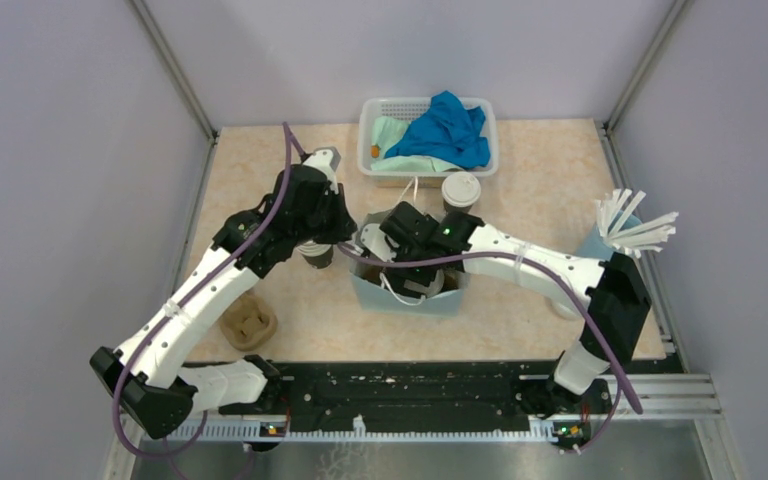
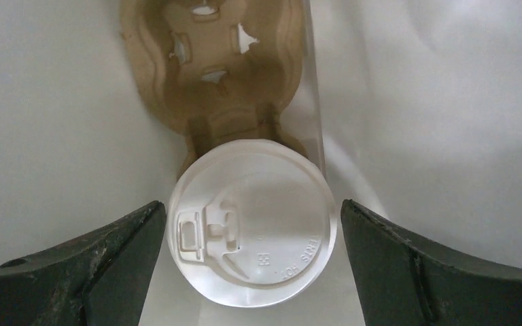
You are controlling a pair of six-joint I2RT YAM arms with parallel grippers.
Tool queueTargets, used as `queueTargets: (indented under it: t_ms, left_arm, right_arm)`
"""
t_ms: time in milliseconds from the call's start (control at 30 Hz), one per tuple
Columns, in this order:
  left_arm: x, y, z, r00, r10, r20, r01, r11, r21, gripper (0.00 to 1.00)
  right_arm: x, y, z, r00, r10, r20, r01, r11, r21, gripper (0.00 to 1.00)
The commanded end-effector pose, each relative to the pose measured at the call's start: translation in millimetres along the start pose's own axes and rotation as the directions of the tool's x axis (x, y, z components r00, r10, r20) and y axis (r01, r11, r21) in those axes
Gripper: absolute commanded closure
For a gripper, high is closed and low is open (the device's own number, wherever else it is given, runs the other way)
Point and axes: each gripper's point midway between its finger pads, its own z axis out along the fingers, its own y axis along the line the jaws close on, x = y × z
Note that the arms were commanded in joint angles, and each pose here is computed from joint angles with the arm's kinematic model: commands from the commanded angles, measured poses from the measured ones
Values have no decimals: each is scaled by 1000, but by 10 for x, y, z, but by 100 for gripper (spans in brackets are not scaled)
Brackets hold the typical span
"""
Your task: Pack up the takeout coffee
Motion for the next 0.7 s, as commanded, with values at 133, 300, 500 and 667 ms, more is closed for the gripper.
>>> queueTargets:
  t_ms: [133, 300, 500, 667]
  left_arm:
    - [-169, -91, -8, 998, 26, 65, -29, 999, 38, 100]
    - [-171, -82, 11, 998, 32, 61, -34, 999, 31, 100]
    - [-167, -37, 26, 998, 34, 57, -35, 999, 7, 100]
    - [-124, -56, 31, 999, 24, 43, -25, 999, 22, 100]
  right_arm:
    - [-241, -13, -443, 997, 70, 30, -71, 996, 47, 1]
    - [-354, -49, -662, 990, 124, 75, -128, 990, 61, 1]
    - [-508, -1, -912, 975, 175, 136, -183, 982, 46, 2]
    - [-503, -88, -935, 966, 208, 154, -225, 969, 103, 7]
